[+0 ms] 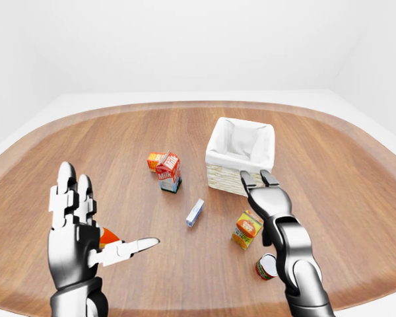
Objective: Pick up the orange juice, and put it in the basket.
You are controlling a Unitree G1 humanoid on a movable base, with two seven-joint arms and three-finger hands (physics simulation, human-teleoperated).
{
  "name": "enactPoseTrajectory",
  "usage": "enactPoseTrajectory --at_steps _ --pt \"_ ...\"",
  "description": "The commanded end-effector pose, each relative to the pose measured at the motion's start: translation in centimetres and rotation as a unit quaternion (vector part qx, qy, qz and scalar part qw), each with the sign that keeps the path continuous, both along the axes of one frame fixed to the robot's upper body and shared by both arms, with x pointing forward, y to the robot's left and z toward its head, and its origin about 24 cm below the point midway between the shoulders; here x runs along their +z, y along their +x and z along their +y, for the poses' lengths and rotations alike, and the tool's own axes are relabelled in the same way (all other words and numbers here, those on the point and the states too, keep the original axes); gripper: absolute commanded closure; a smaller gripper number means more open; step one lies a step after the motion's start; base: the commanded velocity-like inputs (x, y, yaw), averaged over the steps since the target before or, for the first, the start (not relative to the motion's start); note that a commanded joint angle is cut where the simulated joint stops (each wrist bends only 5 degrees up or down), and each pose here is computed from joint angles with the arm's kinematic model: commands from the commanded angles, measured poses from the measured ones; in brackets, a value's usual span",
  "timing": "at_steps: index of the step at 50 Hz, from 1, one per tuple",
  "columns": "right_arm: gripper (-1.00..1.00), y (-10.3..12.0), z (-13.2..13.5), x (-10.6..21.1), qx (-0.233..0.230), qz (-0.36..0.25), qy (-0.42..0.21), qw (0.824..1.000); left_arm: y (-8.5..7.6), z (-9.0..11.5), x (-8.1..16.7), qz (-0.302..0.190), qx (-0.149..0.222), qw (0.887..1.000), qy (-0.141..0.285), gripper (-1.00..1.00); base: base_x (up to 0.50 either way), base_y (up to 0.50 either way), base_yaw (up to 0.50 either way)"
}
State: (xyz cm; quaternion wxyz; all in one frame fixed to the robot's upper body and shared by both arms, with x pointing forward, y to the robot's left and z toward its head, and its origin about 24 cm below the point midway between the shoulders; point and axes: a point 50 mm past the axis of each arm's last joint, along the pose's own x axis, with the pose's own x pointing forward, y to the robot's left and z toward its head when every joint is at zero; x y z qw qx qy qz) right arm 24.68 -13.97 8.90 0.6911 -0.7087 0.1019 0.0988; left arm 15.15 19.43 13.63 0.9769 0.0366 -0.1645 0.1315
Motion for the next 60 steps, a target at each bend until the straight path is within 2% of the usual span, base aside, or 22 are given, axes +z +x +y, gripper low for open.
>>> enactPoseTrajectory --at_steps 1,24,45,60 --pt "-1.00 0.2 0.8 -1.0 0.011 0.019 -0.012 1.000 0.0 0.0 0.0 0.001 0.001 1.000 0.001 -1.00 0.00 0.00 0.00" --pt "-1.00 0.5 1.7 -2.2 0.027 0.034 -0.018 0.999 0.1 0.1 0.0 0.001 0.002 1.000 0.000 -1.00 0.00 0.00 0.00" --pt "-1.00 1.5 2.7 -5.4 0.051 0.075 -0.009 0.996 0.0 0.1 0.1 0.001 0.002 1.000 -0.001 -1.00 0.00 0.00 0.00" --pt "-1.00 2.2 2.4 -7.8 0.050 0.104 -0.005 0.993 0.0 0.1 0.0 0.000 0.001 1.000 -0.001 -1.00 0.00 0.00 0.00"
